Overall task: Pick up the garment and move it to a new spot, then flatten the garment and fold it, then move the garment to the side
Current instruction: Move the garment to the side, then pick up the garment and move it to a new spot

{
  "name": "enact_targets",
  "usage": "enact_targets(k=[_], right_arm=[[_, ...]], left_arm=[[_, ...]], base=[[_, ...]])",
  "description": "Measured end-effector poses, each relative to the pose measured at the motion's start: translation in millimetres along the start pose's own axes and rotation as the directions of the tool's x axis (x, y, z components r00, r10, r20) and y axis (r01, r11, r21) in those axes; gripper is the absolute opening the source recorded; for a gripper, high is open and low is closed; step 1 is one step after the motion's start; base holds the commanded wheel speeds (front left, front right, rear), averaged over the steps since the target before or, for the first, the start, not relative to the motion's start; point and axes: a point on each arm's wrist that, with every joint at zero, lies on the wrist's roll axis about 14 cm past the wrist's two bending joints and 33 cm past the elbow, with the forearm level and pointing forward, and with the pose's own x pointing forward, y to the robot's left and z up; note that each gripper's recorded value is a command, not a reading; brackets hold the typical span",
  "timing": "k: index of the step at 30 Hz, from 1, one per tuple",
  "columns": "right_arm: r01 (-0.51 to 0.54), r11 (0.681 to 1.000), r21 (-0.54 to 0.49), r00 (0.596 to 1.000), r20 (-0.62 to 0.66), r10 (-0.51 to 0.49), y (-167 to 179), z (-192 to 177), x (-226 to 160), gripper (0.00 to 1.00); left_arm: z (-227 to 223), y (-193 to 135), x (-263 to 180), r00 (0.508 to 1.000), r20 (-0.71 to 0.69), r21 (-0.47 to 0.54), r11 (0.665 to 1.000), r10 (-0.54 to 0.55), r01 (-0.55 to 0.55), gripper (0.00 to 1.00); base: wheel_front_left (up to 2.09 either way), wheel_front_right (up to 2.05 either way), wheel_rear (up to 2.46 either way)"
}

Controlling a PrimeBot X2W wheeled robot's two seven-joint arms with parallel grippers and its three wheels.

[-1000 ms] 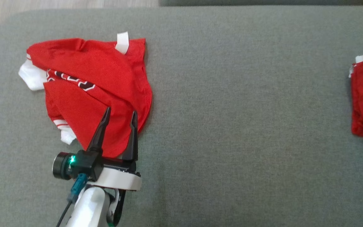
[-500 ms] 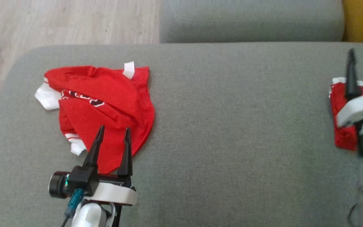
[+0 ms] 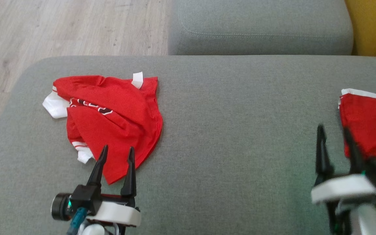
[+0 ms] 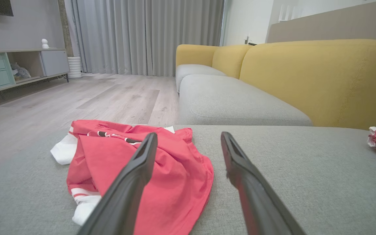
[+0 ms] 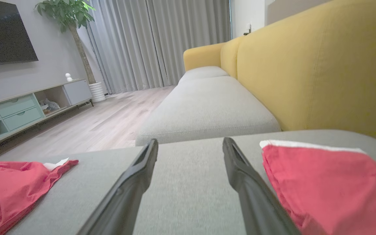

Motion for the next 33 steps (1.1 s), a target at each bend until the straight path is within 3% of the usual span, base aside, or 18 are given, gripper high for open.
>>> enact_targets(k=[6, 21, 27, 33], right_arm=[[-0.015, 0.999, 0.029, 0.993, -0.113, 0.018, 8.9, -45.6, -37.6, 1.00], [-0.025, 0.999, 0.043, 0.995, -0.096, 0.029, 13.9, -43.6, -41.1, 1.00], [-0.012, 0.998, 0.058, 0.995, -0.100, 0.018, 10.9, -45.5, -39.0, 1.00], [-0.004, 0.998, 0.067, 0.997, -0.076, 0.009, 6.3, -39.7, -19.2, 1.00]], left_arm=[[-5.1, 1.9, -5.1, 1.000, -0.015, -0.022, 1.000, 0.017, -0.018, 1.00], [-9.0, -4.5, -2.3, 1.000, -0.027, -0.020, 1.000, 0.001, -0.002, 1.00], [-13.8, -14.2, 11.9, 0.997, -0.045, 0.007, 0.998, -0.067, 0.068, 1.00], [-8.0, -24.1, 64.9, 0.981, -0.062, 0.111, 0.975, -0.187, 0.192, 1.00]], base=[[0.00, 0.00, 0.00], [0.00, 0.00, 0.00], [0.00, 0.00, 0.00], [0.00, 0.00, 0.00]])
